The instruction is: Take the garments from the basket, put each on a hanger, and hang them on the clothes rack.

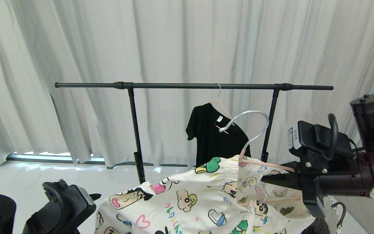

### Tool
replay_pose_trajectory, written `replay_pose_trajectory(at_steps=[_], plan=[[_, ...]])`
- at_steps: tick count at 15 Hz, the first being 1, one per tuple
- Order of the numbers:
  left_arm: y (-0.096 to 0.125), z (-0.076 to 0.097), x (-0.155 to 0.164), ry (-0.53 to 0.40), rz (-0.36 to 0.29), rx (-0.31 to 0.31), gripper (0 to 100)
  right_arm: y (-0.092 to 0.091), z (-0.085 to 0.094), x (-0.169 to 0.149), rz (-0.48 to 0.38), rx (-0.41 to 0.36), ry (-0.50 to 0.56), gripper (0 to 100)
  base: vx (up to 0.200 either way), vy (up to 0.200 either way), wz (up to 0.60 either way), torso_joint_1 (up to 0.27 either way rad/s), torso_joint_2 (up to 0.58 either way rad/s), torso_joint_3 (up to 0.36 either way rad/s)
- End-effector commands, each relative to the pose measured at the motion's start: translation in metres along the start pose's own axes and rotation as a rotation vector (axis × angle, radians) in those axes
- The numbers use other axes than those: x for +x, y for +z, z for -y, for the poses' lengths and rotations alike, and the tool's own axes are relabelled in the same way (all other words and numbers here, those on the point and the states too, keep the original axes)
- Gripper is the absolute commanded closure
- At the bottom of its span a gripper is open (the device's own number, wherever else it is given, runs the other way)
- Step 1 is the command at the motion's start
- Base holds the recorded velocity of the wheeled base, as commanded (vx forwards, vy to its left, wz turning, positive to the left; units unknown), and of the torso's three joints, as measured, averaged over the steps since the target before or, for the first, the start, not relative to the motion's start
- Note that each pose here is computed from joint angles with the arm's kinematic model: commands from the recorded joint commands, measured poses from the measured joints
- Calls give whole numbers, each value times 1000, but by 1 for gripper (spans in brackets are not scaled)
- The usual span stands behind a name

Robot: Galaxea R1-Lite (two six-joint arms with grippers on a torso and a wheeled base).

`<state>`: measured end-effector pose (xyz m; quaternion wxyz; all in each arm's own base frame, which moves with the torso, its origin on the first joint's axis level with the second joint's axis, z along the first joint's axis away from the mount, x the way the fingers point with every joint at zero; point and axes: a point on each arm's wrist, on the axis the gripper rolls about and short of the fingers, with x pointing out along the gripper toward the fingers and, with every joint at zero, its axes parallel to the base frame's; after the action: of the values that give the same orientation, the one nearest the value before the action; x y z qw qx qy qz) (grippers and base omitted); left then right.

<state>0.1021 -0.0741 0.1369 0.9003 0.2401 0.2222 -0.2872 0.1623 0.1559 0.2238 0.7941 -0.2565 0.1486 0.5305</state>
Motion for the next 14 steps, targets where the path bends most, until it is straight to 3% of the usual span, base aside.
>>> replay_pose_trajectory(at_steps=[1, 8, 14], plan=[[-1, 0, 3, -8, -18, -1, 100, 2, -3, -2, 12, -10, 5, 100, 0, 0, 0, 0, 0, 0], [-19, -30, -6, 225, -81, -161, 100, -15, 7, -5, -43, 43, -51, 100, 0, 0, 0, 0, 0, 0], [-31, -25, -4, 210, -127, -160, 100, -15, 9, -6, -38, 49, -57, 100, 0, 0, 0, 0, 0, 0]])
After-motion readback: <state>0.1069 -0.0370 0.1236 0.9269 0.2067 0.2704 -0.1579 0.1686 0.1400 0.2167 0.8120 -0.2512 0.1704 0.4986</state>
